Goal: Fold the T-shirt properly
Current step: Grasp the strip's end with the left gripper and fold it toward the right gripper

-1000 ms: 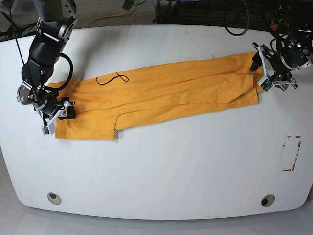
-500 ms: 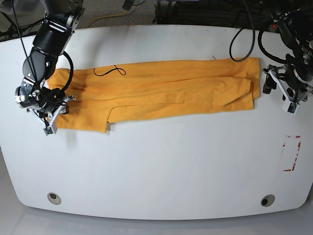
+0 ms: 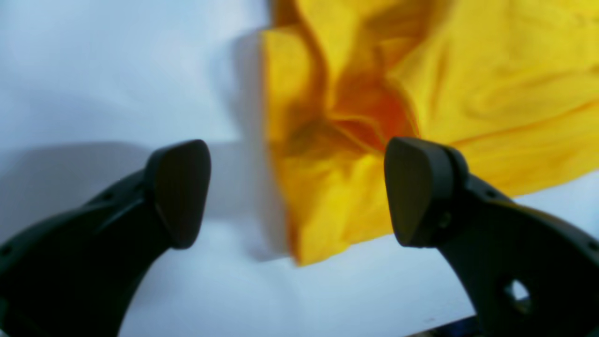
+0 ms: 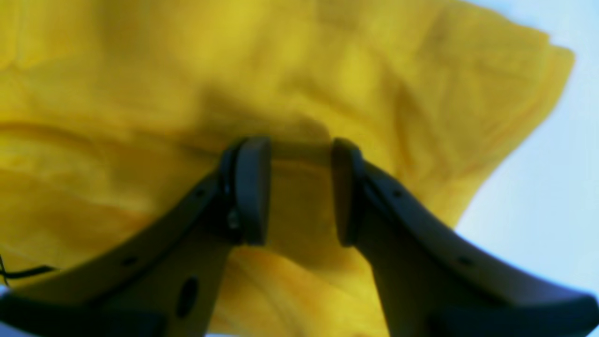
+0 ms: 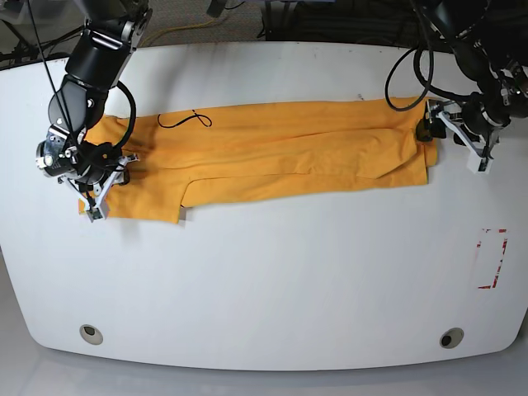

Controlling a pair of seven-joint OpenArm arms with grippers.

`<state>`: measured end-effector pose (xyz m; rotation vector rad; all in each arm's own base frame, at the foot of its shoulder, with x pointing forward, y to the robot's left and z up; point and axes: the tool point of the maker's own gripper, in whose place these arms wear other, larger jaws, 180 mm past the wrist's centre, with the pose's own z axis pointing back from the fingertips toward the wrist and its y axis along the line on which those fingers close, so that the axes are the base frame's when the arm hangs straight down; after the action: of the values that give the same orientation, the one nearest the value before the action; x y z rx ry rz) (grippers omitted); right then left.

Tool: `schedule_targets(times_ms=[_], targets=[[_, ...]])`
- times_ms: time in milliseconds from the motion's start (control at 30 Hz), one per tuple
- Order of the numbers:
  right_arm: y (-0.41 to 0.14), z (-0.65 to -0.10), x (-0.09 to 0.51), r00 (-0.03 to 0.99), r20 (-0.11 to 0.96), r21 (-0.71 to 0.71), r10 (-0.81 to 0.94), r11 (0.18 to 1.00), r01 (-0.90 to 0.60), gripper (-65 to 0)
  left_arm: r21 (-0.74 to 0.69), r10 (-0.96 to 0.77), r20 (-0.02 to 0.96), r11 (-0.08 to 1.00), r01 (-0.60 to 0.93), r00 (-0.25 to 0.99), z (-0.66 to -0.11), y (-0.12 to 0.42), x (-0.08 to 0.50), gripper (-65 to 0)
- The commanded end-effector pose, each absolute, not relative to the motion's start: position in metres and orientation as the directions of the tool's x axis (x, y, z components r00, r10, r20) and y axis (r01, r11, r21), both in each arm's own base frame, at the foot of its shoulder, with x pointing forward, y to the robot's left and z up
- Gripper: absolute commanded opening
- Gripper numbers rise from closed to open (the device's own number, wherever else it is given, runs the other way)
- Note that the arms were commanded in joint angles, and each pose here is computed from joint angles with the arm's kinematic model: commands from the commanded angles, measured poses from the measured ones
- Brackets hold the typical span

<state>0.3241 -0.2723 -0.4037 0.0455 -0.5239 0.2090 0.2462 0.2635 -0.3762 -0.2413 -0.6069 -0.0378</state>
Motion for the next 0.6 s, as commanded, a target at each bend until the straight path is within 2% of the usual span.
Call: schedule_targets(times_ms=[0,567], targets=[[-0.281,-0.388,0.334,0.820,0.539,-0.041,0.193,0.978,-0.204,-44.4,-0.242,0.059,0.609,0.964,0.115,0.791,-0.369,0.262,0.257,-9.9],[-0.275,-0.398,0.323,0.833,0.520,-0.021,0.187,0.978,-0.206,-44.5,-0.411,0.173,0.542,0.908,0.080,0.822,-0.402,0.227,0.264,-11.8]])
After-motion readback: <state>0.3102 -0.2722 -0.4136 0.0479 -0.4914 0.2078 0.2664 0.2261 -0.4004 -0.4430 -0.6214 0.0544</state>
